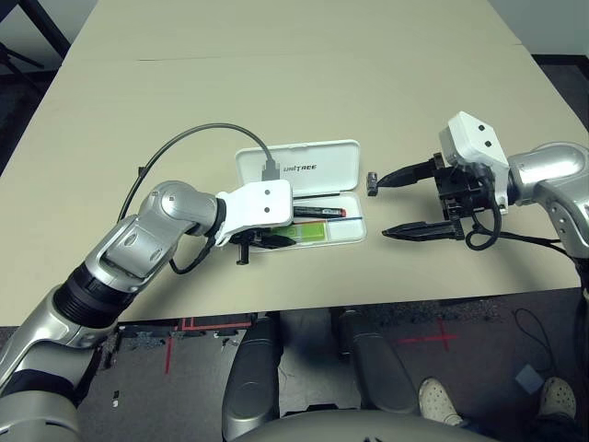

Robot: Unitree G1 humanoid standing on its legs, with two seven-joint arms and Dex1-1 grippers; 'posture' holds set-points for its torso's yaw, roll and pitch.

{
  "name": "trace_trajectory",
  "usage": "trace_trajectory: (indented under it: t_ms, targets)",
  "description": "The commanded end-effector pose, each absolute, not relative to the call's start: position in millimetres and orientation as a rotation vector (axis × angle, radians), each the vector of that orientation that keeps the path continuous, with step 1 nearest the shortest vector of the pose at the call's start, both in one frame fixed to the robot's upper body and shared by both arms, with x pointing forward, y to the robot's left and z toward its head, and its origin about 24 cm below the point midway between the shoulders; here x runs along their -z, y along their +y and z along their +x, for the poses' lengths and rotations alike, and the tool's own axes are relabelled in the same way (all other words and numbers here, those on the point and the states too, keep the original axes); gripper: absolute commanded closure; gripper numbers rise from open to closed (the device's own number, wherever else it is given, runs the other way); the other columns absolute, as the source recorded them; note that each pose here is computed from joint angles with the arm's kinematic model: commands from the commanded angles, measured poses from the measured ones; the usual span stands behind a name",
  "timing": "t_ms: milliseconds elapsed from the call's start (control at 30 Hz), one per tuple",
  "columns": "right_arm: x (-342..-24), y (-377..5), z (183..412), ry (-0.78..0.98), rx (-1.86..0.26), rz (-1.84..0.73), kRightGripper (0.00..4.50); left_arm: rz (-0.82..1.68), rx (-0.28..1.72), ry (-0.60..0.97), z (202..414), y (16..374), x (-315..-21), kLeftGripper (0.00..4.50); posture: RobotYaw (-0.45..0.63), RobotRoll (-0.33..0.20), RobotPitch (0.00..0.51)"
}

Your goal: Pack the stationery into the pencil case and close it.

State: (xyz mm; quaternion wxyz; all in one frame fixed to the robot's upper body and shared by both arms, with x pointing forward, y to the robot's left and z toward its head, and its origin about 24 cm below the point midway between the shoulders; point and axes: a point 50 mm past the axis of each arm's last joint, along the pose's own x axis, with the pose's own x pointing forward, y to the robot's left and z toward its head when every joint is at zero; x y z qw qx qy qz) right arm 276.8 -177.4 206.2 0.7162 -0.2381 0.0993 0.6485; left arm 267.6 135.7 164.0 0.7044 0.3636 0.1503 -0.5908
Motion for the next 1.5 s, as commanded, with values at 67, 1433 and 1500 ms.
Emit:
trace_trajectory:
  t_ms: [67,1433,1500]
  targets:
    - [-205.5,-177.8,274.5,0.223,-1.436,-0.527,0.0,0.811,1.325,0.352,267.4,131.7,-162.4,3.42,0.02,0.0,0.278]
    - [-198.8,-201.3,295.4,0.31,-0.733,-0.345,0.0,0.739,1.221,0.239,234.0,165.2,-209.3,0.01,0.05,0.0,0.265]
    - [-194.4,-194.9,298.1,0.31,-0.638,-0.306,0.0,0.743,1.222,0.238,234.9,165.1,-208.6,0.01,0.05,0.0,0.265]
